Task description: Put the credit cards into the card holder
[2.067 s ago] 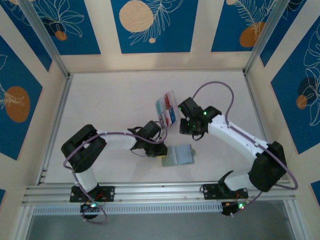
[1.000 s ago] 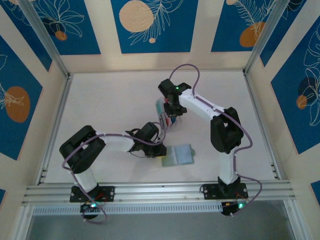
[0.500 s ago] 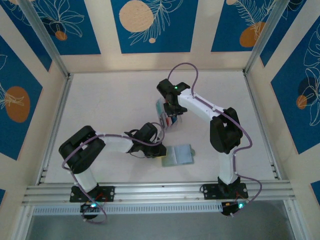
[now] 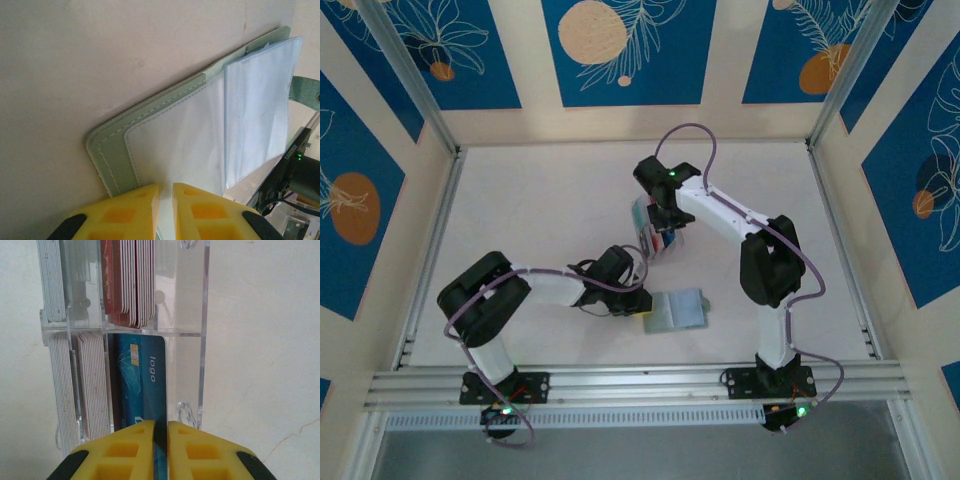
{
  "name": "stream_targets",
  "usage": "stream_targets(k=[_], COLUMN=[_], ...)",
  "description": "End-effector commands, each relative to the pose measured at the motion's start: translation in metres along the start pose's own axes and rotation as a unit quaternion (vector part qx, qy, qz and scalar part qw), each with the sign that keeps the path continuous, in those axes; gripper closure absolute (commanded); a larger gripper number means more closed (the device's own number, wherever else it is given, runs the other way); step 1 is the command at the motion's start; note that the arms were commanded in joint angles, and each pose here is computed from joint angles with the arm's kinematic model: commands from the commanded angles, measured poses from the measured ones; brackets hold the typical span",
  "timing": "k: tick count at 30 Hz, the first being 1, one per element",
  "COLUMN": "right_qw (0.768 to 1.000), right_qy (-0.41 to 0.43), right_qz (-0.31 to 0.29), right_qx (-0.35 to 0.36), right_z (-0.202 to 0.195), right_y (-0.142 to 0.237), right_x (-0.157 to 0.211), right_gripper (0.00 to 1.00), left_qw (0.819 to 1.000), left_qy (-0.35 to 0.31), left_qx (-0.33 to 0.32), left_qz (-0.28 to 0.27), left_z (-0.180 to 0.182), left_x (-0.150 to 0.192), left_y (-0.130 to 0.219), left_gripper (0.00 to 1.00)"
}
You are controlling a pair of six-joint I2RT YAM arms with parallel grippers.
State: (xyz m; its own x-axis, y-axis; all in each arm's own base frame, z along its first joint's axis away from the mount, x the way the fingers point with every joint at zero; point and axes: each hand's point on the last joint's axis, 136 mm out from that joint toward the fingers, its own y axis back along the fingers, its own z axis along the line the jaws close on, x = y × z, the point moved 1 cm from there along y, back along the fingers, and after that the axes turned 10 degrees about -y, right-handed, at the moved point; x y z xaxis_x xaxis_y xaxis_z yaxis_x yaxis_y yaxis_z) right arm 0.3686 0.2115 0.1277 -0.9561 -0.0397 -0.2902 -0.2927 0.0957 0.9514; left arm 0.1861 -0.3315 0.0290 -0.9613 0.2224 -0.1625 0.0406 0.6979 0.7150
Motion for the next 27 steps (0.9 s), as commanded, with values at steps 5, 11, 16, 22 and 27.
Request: stream_targets(k=[5,11,16,22,27], right_qw=[1.000,1.000,1.000,1.000,1.000], right_qy=[0.009,0.013,0.014,0.014,0.014], right_qz=[-0.008,-0.007,-0.008,-0.010,0.001], right_qx=[0.004,0.004,0.009,0.009,-0.020], right_z=[-0.0041,-0.0033,-0.0061,-0.0069,0.0024], right_y=[0.0171,0.0178,0.0188,0.0214,0.0206], right_x=[-0.0039,-0.0043,-0.0054,-0.0060,-0.0040], right_gripper=[0.86,0.86,0.85,0.86,0.76], left_qw=[0.998,0.998,0.998,0.998,0.999], left_qy=[0.034,0.036,0.036,0.037,0.037], left_qx=[-0.036,-0.035,-0.034,-0.033,-0.032], left_qz=[0.025,0.026,0.025,0.025,0.025], left_z=[0.0265,0.0271,0.0267,0.0270,0.0265], left_x=[0.0193,0.0197,0.0195,0.0199,0.0191], left_y=[-0.0035,-0.0046,-0.0047,-0.0051,-0.0046], left_gripper=[0.84,0.84,0.84,0.84,0.84])
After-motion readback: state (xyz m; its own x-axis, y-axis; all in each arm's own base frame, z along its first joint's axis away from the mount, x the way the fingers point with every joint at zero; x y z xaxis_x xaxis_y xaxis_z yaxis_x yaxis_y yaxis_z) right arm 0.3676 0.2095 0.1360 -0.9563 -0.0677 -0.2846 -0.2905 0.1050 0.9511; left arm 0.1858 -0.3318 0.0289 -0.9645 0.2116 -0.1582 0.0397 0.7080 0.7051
